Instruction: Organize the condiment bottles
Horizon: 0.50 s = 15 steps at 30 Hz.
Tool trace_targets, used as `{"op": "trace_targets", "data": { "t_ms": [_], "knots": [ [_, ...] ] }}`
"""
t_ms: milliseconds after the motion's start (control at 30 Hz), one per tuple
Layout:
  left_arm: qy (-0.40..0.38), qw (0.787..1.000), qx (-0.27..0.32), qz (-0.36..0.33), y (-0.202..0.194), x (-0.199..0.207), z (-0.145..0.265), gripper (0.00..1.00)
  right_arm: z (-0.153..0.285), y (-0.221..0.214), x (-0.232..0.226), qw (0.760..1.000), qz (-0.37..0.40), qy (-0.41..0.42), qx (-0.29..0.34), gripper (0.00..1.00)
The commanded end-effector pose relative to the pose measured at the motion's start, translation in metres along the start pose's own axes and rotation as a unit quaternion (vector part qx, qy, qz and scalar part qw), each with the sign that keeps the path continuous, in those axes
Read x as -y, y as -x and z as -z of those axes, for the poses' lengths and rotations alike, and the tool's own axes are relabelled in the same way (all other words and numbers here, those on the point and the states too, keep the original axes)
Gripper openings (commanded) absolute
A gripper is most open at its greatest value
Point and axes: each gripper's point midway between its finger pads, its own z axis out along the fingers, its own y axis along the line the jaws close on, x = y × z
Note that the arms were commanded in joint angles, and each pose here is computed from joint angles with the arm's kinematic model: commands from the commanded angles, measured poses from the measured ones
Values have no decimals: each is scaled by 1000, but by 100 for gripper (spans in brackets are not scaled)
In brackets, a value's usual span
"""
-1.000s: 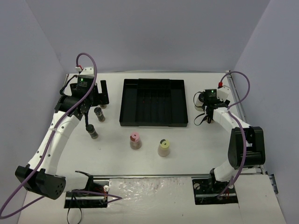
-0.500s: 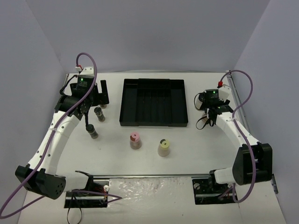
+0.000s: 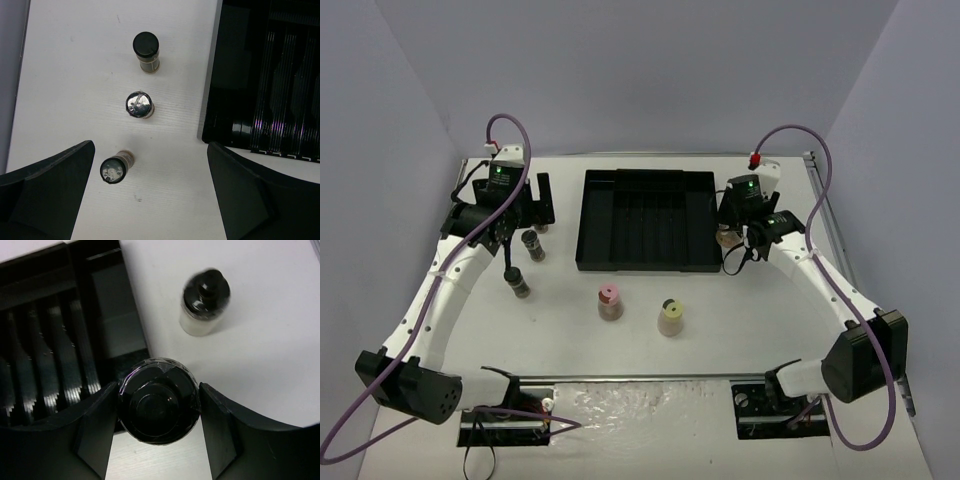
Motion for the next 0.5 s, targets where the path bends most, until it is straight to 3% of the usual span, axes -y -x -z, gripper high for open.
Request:
{"op": "trace_targets", "data": {
  "t_ms": [0, 467],
  "knots": [
    [-11, 999, 45, 14, 28, 5, 11, 93, 6, 52, -34, 998, -5, 24, 56, 0],
    [-6, 999, 40, 13, 28, 5, 9, 93, -46, 113, -99, 994, 21, 43, 94, 0]
  ]
}}
